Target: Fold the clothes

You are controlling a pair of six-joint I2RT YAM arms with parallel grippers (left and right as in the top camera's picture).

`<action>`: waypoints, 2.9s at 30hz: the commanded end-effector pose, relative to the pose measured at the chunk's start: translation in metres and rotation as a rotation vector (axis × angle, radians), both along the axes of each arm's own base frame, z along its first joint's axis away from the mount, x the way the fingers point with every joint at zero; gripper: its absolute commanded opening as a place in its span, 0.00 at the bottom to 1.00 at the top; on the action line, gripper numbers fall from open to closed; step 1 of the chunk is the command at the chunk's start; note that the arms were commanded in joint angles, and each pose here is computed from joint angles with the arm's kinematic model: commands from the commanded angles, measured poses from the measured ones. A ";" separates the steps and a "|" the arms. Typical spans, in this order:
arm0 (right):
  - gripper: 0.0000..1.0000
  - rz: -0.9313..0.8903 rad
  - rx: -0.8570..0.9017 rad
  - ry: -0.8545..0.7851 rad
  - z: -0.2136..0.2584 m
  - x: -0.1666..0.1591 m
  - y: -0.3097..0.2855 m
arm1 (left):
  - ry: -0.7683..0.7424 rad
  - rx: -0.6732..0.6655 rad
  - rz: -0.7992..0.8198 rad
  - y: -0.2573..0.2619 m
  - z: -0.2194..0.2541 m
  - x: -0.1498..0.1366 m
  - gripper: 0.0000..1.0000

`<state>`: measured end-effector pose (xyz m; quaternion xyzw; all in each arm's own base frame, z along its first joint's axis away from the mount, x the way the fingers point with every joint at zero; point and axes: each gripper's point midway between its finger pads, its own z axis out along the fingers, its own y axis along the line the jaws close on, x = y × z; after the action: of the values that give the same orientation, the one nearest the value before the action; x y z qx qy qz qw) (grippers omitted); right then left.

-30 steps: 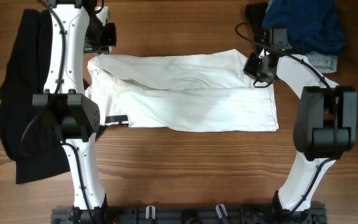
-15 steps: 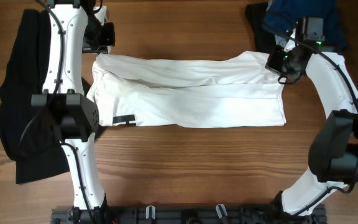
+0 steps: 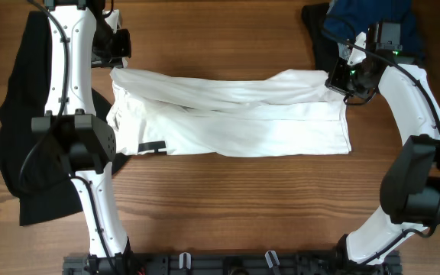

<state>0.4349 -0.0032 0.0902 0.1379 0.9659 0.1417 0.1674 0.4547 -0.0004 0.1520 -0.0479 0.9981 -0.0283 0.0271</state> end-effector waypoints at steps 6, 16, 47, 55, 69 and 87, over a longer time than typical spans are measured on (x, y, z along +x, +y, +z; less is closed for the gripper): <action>0.04 0.014 0.010 -0.044 0.018 0.004 0.002 | -0.024 -0.024 0.004 -0.004 0.012 -0.002 0.04; 0.04 0.025 0.040 0.058 0.021 -0.032 -0.015 | -0.062 -0.080 0.020 -0.016 0.031 -0.004 0.04; 0.05 -0.041 0.112 0.218 -0.026 -0.093 -0.058 | 0.408 0.092 0.077 0.017 -0.083 -0.096 0.04; 0.67 0.004 0.107 0.250 -0.027 -0.104 -0.056 | 0.423 0.092 0.070 0.018 -0.081 -0.100 0.43; 0.84 0.028 0.069 0.197 -0.028 -0.093 -0.062 | -0.127 0.036 0.089 0.011 0.054 -0.037 0.58; 0.89 0.052 -0.204 0.363 -0.076 -0.093 -0.060 | -0.279 -0.085 0.068 -0.009 0.087 -0.025 1.00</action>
<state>0.3495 -0.0526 0.0226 0.1083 0.9919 0.0641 0.0184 0.4266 -0.0121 0.2435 -0.0778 0.9801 -0.0781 0.1650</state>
